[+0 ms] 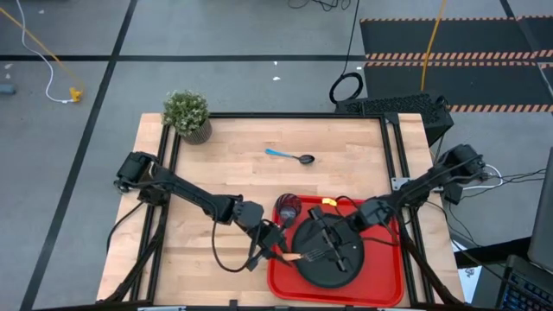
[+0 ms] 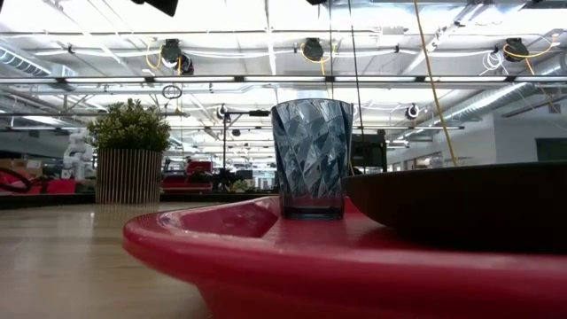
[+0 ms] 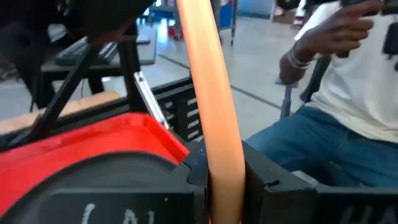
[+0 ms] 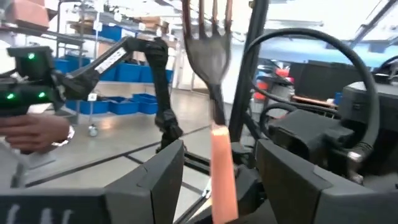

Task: Pick and place plate/cup/fork/spoon on tray
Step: Put the black plate on the tray

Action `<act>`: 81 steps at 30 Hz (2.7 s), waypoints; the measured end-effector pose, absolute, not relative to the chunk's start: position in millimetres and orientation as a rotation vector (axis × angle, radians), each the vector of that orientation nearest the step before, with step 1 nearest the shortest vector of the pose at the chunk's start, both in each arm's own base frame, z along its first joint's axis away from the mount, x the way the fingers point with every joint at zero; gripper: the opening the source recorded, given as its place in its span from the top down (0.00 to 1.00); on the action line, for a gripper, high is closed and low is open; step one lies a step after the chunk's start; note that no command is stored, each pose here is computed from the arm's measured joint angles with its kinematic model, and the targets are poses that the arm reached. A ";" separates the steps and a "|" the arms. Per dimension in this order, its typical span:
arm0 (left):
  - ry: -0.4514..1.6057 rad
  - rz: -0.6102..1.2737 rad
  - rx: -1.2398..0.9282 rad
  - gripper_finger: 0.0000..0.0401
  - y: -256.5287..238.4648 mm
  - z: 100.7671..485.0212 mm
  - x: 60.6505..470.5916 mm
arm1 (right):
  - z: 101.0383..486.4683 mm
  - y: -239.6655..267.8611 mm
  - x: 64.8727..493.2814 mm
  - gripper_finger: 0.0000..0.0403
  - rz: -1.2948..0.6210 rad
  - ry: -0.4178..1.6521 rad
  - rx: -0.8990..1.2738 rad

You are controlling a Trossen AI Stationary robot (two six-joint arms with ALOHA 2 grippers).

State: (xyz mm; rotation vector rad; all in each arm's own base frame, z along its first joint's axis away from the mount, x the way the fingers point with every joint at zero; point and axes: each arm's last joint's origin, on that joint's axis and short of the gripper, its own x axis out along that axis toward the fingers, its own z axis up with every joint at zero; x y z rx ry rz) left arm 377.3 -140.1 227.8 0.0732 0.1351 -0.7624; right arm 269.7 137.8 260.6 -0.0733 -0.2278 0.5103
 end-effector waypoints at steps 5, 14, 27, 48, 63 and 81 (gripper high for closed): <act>0.167 -0.786 0.077 0.90 -139.3 216.7 380.4 | 254.6 135.7 276.0 0.55 0.527 -0.239 -0.076; 0.232 -0.832 0.047 0.90 -130.5 204.9 384.2 | 250.3 136.5 278.9 0.58 0.609 -0.230 -0.121; 0.174 -0.871 0.068 0.90 -126.7 202.3 388.9 | 247.1 137.0 278.6 0.69 0.701 -0.215 -0.154; 0.173 -0.872 0.054 0.90 -123.6 202.9 389.7 | 239.6 145.7 300.3 0.72 0.653 -0.201 -0.180; 0.156 -0.883 0.090 0.90 -126.7 203.1 388.7 | 239.9 147.3 302.2 0.92 0.697 -0.233 -0.216; 0.214 -0.517 0.075 0.47 -133.3 205.4 388.2 | 266.2 138.6 283.2 0.92 0.584 -0.086 -0.059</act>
